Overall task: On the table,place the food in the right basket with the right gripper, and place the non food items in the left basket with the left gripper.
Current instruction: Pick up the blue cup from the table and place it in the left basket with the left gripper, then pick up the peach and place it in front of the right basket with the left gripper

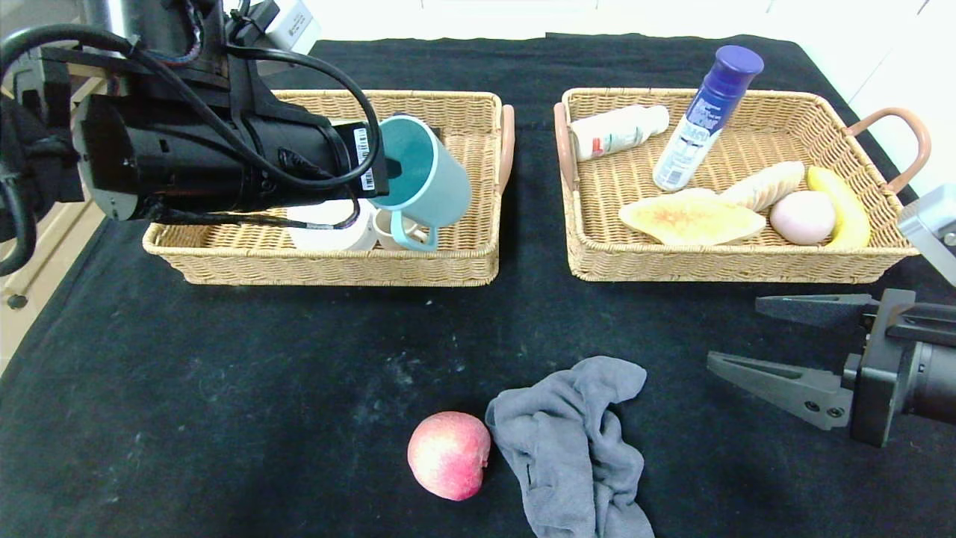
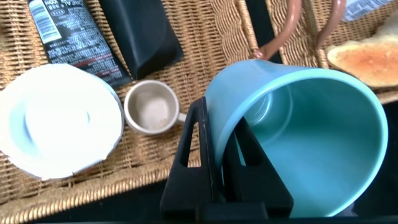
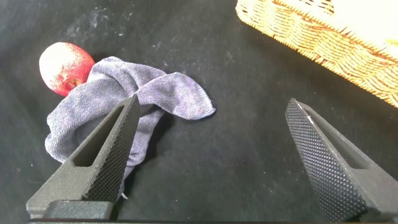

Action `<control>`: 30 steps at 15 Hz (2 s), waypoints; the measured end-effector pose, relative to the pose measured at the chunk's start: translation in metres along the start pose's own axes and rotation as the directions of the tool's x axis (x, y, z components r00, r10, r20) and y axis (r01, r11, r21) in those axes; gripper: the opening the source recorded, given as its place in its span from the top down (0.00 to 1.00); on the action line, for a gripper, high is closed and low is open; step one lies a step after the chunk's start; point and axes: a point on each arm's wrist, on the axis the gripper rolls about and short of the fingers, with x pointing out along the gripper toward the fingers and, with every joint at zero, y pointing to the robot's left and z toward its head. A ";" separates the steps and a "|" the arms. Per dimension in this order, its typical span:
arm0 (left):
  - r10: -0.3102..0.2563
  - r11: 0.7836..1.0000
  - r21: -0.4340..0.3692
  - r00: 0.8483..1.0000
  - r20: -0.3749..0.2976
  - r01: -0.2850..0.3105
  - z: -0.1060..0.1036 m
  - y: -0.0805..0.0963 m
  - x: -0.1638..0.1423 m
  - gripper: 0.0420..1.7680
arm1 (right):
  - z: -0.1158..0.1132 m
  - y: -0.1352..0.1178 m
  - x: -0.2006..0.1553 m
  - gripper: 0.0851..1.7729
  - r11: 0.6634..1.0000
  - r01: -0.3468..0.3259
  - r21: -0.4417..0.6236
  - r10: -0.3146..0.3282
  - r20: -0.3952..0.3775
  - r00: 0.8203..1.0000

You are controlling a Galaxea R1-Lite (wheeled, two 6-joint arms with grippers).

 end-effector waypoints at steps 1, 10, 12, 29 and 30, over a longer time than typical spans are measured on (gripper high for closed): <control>0.002 1.000 -0.001 1.000 0.005 -0.002 0.001 0.001 0.004 0.91 | 0.000 0.000 0.000 0.04 1.000 0.000 0.000 0.000 0.000 1.000; -0.004 1.000 -0.006 0.999 0.050 0.004 0.011 0.001 0.036 0.91 | 0.000 0.000 0.000 0.04 1.000 -0.001 -0.001 0.001 0.002 1.000; -0.001 1.000 -0.006 0.999 0.051 0.001 0.011 0.000 0.041 0.91 | 0.000 0.000 -0.001 0.04 1.000 -0.001 -0.001 0.001 0.002 1.000; -0.007 0.999 0.041 1.000 0.012 0.007 0.005 -0.005 0.022 0.18 | 0.004 0.001 -0.005 0.04 1.000 0.002 -0.008 -0.002 0.022 1.000; -0.015 0.999 0.046 1.000 -0.010 0.016 0.002 -0.009 0.015 0.16 | 0.004 0.002 -0.006 0.04 1.000 0.002 -0.009 -0.002 0.025 1.000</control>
